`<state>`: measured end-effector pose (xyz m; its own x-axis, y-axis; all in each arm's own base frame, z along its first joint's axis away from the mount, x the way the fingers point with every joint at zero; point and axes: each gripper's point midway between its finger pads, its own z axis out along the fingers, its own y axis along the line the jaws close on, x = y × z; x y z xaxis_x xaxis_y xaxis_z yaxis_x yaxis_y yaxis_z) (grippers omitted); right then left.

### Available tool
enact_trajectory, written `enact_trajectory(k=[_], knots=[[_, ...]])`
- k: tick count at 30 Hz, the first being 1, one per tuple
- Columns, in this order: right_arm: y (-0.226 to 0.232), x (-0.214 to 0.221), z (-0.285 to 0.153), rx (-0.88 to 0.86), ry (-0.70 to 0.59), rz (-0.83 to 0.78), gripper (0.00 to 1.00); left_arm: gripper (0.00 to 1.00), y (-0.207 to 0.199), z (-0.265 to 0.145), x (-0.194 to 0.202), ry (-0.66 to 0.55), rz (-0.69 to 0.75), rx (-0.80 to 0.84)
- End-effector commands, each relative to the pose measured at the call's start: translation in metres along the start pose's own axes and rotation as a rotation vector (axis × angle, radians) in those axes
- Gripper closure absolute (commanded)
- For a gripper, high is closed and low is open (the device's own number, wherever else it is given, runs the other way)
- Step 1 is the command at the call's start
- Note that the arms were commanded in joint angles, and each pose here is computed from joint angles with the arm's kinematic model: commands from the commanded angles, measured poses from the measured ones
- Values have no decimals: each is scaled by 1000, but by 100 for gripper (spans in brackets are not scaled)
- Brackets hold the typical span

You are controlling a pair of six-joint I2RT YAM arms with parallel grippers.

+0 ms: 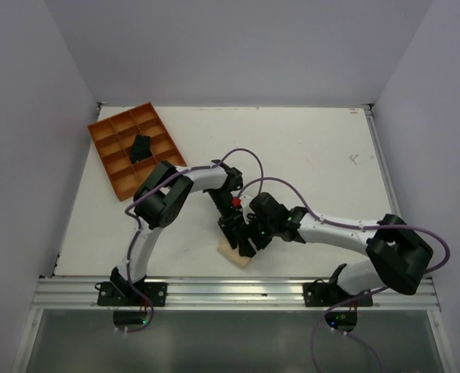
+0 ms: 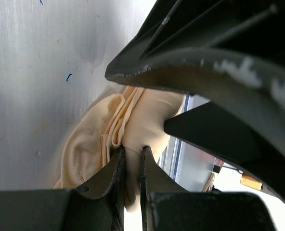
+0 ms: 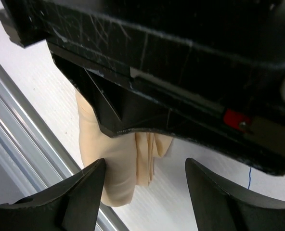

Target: Roll the underwear

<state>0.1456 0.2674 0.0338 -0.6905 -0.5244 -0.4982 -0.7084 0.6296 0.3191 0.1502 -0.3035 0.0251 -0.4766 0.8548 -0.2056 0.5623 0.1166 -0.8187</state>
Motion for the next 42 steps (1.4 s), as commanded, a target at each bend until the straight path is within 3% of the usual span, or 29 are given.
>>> enact_trajectory(k=[1,14,31,42], knots=[[7,-23,0,-23,-49,-34,29,100,78,3,-10,54,225,-242],[23,-29,-4,-105,-89,-4,29,100,82,3,-7,79,224,-245],[5,-3,16,-27,3,73,29,100,83,0,-12,82,225,-252],[11,7,17,-64,10,120,31,99,83,-1,-17,71,211,-256]])
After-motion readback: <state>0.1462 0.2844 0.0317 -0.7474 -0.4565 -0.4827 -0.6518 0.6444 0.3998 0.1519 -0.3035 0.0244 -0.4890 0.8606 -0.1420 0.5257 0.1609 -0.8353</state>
